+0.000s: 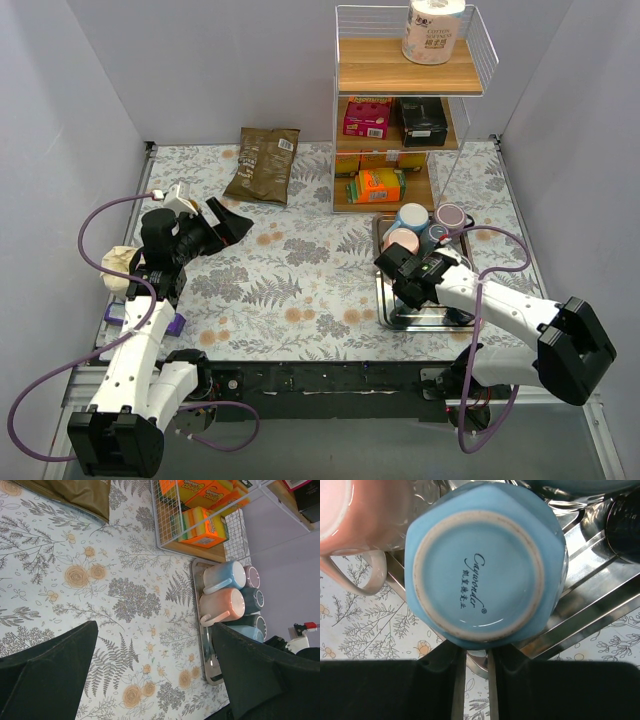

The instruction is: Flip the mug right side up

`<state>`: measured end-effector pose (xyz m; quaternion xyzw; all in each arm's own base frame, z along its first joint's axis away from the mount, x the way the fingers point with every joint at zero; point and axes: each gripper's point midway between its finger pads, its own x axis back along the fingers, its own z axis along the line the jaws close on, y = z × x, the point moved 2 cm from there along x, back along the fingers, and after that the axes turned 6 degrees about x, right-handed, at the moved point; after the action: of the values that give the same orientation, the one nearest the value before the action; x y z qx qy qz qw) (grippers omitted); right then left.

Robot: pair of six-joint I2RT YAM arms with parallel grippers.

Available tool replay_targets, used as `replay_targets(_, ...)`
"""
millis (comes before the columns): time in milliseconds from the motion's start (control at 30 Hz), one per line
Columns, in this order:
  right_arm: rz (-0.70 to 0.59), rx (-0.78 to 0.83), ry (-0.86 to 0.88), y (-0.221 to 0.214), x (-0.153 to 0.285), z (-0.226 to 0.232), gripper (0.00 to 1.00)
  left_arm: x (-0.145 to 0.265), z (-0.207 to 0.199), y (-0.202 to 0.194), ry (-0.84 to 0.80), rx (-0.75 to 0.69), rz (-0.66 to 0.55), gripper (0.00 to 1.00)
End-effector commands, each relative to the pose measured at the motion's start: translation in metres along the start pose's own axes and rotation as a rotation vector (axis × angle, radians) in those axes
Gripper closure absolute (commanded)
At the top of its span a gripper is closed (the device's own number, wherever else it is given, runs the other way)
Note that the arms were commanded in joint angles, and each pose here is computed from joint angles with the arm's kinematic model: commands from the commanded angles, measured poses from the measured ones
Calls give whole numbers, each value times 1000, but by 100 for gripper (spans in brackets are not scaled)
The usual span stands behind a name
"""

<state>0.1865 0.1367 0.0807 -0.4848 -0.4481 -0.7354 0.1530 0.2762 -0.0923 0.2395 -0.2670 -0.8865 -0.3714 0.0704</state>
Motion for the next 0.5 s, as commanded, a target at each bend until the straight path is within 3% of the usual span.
replay_targets(0,-31,-9,30,10,12,-3,99,5,-7,1,-34,-5,-11,2)
replay_targets(300,-63,49,302,37,66,21,99,11,-22,-4,-104,25,25,2)
replay_targets(467,-62,57,558,51,114,47,99,14,-34,-9,-181,53,62,2)
